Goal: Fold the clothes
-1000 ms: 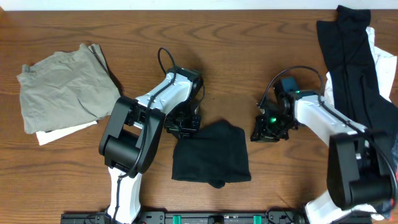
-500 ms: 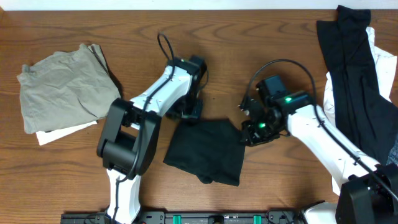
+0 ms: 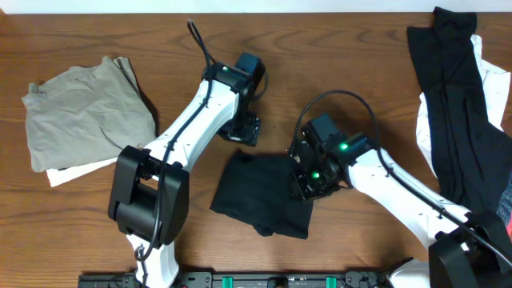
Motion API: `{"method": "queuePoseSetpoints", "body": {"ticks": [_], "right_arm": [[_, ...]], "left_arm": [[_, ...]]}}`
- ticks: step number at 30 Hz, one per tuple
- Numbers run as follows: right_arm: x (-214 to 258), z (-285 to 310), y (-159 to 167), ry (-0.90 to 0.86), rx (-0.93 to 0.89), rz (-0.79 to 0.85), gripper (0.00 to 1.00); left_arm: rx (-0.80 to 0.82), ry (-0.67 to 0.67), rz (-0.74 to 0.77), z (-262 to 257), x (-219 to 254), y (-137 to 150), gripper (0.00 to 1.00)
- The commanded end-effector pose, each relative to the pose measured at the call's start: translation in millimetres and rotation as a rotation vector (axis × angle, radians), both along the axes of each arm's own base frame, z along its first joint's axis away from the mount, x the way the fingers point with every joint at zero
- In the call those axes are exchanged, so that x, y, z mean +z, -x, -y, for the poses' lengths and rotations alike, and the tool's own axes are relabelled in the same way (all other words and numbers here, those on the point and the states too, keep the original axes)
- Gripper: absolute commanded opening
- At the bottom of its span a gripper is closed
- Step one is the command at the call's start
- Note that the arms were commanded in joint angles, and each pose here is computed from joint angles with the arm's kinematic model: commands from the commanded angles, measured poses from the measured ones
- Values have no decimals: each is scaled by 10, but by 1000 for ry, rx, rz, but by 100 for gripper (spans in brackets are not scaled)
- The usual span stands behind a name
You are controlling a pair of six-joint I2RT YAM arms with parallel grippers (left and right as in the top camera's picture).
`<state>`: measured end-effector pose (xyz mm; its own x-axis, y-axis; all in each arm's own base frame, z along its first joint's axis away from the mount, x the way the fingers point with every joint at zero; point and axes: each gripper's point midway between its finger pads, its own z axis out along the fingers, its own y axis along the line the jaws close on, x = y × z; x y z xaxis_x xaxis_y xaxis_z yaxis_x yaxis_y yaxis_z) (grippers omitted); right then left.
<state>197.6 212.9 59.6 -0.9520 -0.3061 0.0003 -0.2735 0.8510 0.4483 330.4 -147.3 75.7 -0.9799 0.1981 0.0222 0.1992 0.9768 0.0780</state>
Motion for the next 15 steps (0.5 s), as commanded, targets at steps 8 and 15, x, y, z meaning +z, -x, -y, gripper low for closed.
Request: {"method": "queuePoseSetpoints", "body": {"ticks": [8,15], "right_arm": [[-314,43,149,19,-80,-37,18],[-450,37,-111,34,-117,81,21]], "left_arm": [[109,-105,-142,-282,-429,472,70],[180,-22,-295,-185,-649,896,70]]}}
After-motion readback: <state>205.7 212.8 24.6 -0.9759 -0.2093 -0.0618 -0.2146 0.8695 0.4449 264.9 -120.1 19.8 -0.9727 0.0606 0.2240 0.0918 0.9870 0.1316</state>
